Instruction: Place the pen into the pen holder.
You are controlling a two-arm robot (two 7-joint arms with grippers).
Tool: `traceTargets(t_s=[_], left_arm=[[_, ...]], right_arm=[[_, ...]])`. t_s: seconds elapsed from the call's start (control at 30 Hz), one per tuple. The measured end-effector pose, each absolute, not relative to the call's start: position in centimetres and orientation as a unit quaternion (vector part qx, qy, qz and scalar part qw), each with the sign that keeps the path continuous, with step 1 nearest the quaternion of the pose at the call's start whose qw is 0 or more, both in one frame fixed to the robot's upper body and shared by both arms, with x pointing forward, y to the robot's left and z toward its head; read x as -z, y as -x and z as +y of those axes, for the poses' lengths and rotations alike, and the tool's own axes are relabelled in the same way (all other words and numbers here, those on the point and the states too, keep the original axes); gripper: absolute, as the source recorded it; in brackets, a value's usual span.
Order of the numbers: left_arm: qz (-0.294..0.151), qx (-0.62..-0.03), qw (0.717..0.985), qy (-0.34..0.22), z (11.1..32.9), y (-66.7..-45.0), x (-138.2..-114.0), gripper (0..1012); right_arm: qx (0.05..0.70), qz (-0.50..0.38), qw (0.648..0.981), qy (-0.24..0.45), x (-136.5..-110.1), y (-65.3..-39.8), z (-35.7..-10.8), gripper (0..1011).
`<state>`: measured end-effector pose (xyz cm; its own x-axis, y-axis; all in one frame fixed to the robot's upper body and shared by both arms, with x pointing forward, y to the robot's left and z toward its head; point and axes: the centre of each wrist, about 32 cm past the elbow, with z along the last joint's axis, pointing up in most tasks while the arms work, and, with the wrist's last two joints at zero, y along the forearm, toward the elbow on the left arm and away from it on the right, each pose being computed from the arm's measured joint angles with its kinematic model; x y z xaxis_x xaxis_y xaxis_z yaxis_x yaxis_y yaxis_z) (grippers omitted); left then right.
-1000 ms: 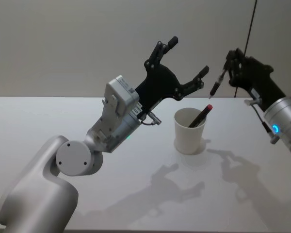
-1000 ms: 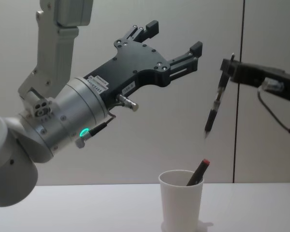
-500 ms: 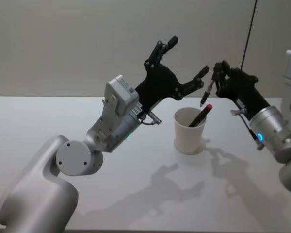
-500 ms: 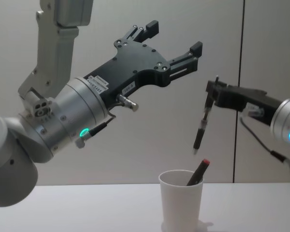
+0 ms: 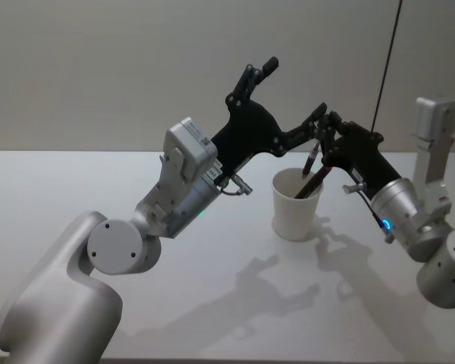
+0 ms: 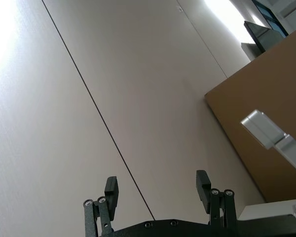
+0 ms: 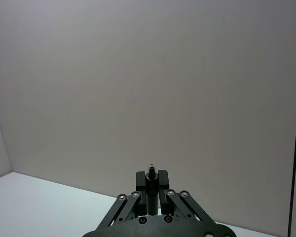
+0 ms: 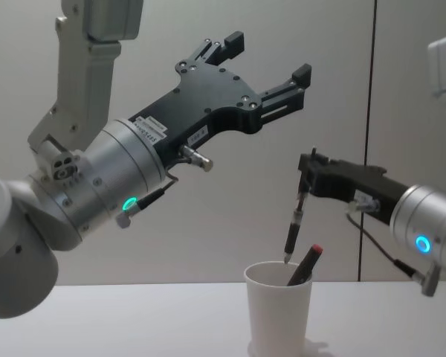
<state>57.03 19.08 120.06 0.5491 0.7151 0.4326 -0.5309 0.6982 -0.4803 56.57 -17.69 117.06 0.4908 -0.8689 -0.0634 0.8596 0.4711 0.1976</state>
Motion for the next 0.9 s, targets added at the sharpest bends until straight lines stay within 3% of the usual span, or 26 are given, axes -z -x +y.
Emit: traceTargets(t_s=[0.43, 0.9], left_arm=[[-0.311, -0.359, 0.867, 0.148, 19.1, -57.0, -120.1, 1004], [-0.311, -0.359, 0.867, 0.148, 19.1, -57.0, -120.1, 1004]], right_arm=[[0.505, -0.027, 0.859, -0.086, -115.6, -57.4, -16.7, 165], [0.506, -0.026, 0.859, -0.079, -115.2, -58.0, -16.0, 610]])
